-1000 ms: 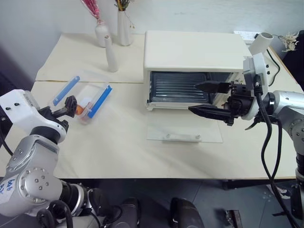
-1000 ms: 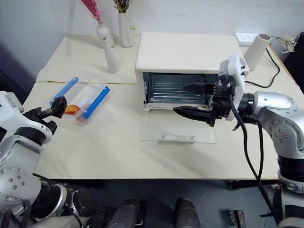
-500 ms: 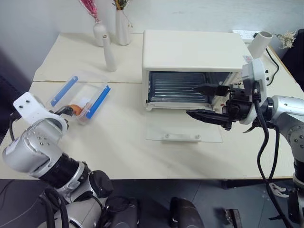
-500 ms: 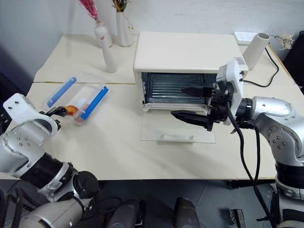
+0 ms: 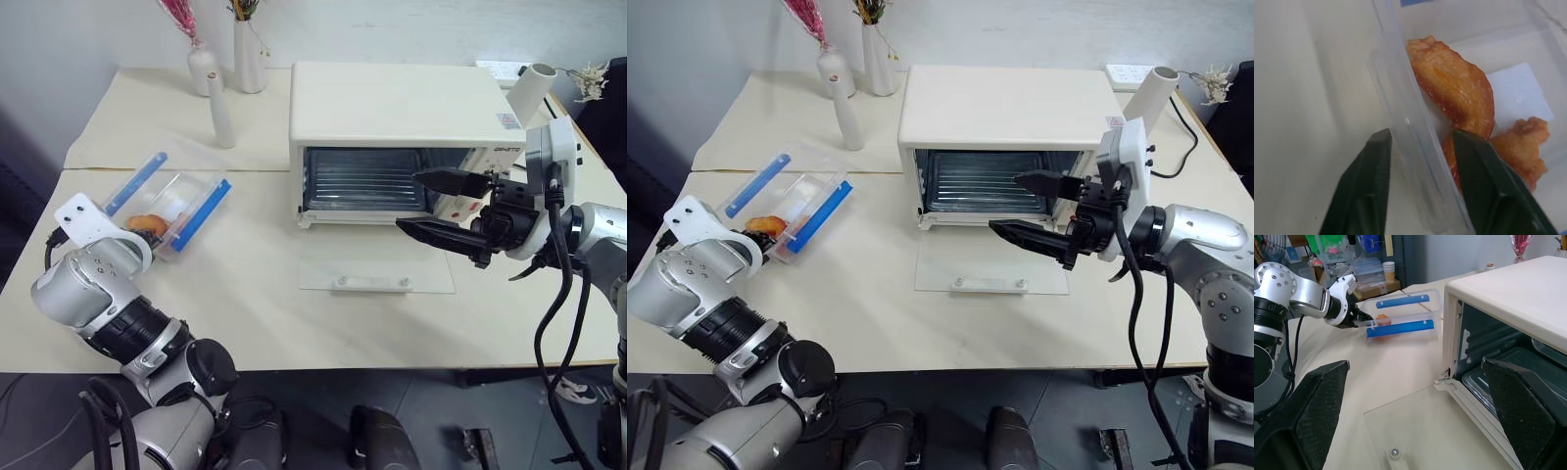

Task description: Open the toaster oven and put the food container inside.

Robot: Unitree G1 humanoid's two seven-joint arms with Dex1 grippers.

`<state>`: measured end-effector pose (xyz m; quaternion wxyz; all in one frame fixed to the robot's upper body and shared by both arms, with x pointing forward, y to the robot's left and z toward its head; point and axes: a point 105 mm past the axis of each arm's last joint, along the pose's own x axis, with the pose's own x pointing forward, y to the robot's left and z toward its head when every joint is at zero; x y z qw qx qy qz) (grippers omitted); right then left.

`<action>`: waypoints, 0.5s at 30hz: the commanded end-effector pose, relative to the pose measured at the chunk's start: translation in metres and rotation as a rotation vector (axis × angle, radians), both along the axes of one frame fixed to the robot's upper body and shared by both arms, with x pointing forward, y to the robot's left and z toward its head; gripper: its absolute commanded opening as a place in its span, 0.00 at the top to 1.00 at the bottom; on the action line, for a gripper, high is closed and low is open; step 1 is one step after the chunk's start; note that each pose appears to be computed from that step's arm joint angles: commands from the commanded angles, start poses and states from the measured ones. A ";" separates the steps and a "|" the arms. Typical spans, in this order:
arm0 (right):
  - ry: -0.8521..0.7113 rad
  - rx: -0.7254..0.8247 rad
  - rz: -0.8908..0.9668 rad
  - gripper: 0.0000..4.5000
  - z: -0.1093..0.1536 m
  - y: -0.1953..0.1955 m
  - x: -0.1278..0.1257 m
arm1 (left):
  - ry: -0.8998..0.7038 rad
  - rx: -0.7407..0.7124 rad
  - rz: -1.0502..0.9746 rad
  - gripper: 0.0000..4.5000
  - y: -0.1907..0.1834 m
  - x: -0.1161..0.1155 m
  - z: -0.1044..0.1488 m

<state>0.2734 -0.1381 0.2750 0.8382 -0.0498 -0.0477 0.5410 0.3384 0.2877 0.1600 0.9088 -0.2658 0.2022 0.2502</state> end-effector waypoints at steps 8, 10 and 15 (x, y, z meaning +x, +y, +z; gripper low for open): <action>-0.048 -0.007 -0.009 0.00 0.012 -0.004 -0.007 | 0.039 0.254 -0.102 0.93 0.032 -0.020 0.027; -0.046 -0.007 -0.012 0.00 0.012 -0.005 -0.006 | 0.058 0.292 -0.131 0.93 0.035 -0.028 0.025; -0.049 0.018 -0.018 0.00 0.016 -0.004 -0.002 | 0.086 0.259 -0.115 0.93 0.044 -0.034 0.015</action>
